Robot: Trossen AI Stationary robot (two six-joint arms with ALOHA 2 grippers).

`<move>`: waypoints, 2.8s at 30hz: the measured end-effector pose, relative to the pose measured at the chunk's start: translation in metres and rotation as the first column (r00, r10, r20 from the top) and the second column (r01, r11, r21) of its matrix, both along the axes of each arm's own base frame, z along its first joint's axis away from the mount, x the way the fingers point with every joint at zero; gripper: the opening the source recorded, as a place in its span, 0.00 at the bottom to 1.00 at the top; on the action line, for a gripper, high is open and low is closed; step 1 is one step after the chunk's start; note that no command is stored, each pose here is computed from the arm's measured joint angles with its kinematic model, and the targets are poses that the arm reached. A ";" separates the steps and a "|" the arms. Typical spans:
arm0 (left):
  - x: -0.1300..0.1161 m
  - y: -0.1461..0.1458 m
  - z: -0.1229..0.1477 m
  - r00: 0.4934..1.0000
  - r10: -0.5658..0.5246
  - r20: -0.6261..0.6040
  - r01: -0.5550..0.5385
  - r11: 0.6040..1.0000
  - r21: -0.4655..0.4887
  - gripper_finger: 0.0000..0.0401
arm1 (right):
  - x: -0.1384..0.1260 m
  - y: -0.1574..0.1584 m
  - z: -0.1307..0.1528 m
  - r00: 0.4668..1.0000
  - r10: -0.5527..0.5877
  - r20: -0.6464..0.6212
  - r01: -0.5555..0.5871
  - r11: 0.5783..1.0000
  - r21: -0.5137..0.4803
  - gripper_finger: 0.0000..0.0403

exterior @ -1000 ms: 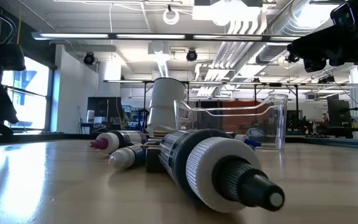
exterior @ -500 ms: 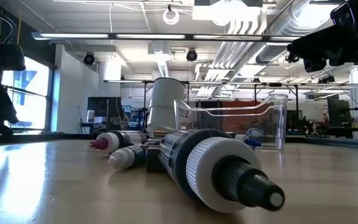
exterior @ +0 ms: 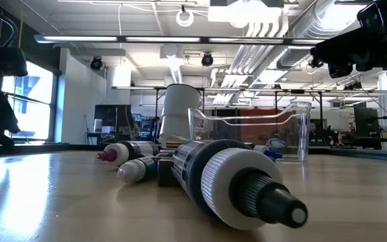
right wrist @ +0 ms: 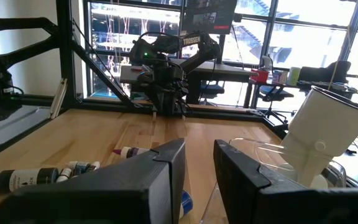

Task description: Pick & Place food coloring

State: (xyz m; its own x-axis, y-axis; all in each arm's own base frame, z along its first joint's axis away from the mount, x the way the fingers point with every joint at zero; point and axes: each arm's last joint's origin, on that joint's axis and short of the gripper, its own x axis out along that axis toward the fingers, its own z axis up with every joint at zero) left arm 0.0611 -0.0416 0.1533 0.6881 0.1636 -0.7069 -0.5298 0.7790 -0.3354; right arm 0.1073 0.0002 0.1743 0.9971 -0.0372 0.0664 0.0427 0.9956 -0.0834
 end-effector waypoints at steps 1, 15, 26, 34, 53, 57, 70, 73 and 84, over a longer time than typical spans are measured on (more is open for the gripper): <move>0.000 0.000 0.000 1.000 0.000 0.000 0.000 1.000 0.000 0.50 | 0.000 0.000 0.000 1.000 0.000 0.000 0.000 1.000 0.000 0.19; 0.000 0.000 0.000 1.000 0.000 -0.001 0.000 1.000 0.000 0.50 | 0.000 0.000 0.000 1.000 0.000 0.000 0.000 1.000 0.000 0.19; 0.000 0.000 0.000 1.000 0.000 0.000 0.000 1.000 0.000 0.50 | 0.000 0.000 0.000 1.000 0.000 0.000 0.000 1.000 0.000 0.19; 0.001 0.000 0.001 1.000 0.011 0.019 -0.011 1.000 0.004 0.50 | 0.000 0.000 0.000 1.000 0.000 0.000 0.000 1.000 0.000 0.19; 0.014 0.001 0.047 0.798 0.172 0.578 -0.407 0.860 0.307 0.50 | 0.000 0.000 0.000 1.000 0.000 0.000 0.000 1.000 0.000 0.19; 0.019 -0.006 0.056 0.801 0.148 0.580 -0.381 0.873 0.304 0.50 | 0.000 0.000 0.000 1.000 0.000 0.001 0.000 1.000 0.000 0.19; 0.056 -0.049 0.090 0.820 -0.249 0.515 -0.104 0.821 0.561 0.50 | 0.000 0.000 0.000 1.000 0.000 0.000 0.000 1.000 0.000 0.19; 0.062 -0.057 0.080 0.856 -0.289 0.429 -0.070 0.758 0.649 0.50 | 0.000 0.000 0.000 1.000 0.000 0.000 0.000 1.000 0.000 0.19; 0.073 -0.068 0.060 0.889 -0.298 0.347 -0.033 0.715 0.698 0.50 | 0.000 0.001 0.004 0.998 0.055 0.042 -0.059 0.994 0.094 0.19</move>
State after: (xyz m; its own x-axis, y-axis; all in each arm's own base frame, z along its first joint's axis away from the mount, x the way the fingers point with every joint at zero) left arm 0.1338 -0.1099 0.2137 0.9288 0.3595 -0.0895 -0.3442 0.9268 0.1503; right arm 0.1070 0.0016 0.1780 0.9944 0.0119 0.1049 -0.0133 0.9998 0.0129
